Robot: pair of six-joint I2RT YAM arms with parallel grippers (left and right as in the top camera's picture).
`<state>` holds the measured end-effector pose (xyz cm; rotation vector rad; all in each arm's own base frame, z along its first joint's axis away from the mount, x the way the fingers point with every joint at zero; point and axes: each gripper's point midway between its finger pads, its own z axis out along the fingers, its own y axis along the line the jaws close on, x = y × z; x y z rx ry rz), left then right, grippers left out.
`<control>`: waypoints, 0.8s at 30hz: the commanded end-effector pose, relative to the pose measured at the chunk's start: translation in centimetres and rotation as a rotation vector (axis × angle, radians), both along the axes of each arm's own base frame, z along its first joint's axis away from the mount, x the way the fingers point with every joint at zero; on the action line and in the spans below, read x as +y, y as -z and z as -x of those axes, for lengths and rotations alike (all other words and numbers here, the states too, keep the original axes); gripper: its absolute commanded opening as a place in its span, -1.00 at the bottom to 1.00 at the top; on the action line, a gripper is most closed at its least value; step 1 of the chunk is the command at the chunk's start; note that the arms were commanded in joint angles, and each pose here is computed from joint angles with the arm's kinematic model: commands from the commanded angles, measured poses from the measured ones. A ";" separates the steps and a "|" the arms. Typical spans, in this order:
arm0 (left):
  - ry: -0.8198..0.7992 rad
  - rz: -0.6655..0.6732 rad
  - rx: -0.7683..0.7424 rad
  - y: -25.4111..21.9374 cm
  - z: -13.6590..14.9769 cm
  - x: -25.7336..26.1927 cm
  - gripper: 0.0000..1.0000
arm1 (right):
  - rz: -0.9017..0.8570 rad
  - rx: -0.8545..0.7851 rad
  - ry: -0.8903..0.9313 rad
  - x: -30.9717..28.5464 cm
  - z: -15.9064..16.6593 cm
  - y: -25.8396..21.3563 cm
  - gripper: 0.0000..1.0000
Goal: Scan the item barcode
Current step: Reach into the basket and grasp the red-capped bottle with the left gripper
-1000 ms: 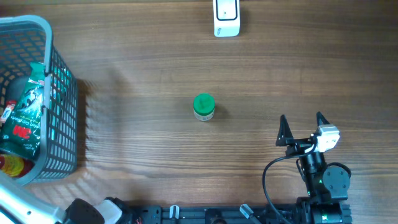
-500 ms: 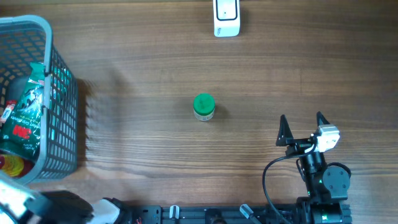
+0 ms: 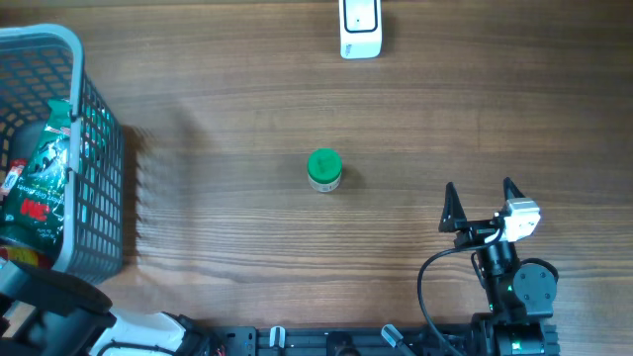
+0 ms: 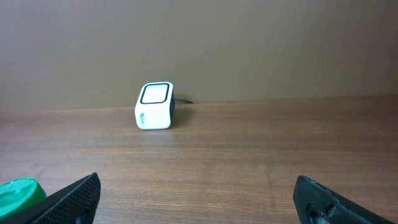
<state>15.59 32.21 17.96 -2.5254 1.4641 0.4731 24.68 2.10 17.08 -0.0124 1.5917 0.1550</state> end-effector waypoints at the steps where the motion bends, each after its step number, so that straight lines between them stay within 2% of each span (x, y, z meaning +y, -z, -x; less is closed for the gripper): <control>1: -0.005 0.030 0.077 2.5 1.2 -0.1 1.00 | -0.017 0.000 0.009 -0.1 0.0 0.0 0.99; 6: -0.006 0.035 0.081 4.2 1.3 -0.2 0.99 | -0.017 -0.001 0.010 -0.1 0.0 0.0 0.99; 11: -0.006 0.034 0.080 4.5 1.3 -0.1 0.73 | -0.017 -0.001 0.009 -0.1 0.0 0.0 1.00; 20: -0.006 0.032 0.078 4.9 1.1 0.2 0.69 | -0.017 -0.001 0.010 -0.1 0.0 0.0 1.00; 24: -0.005 0.046 0.088 5.6 1.0 0.3 0.54 | -0.017 -0.001 0.010 -0.1 0.0 0.0 0.99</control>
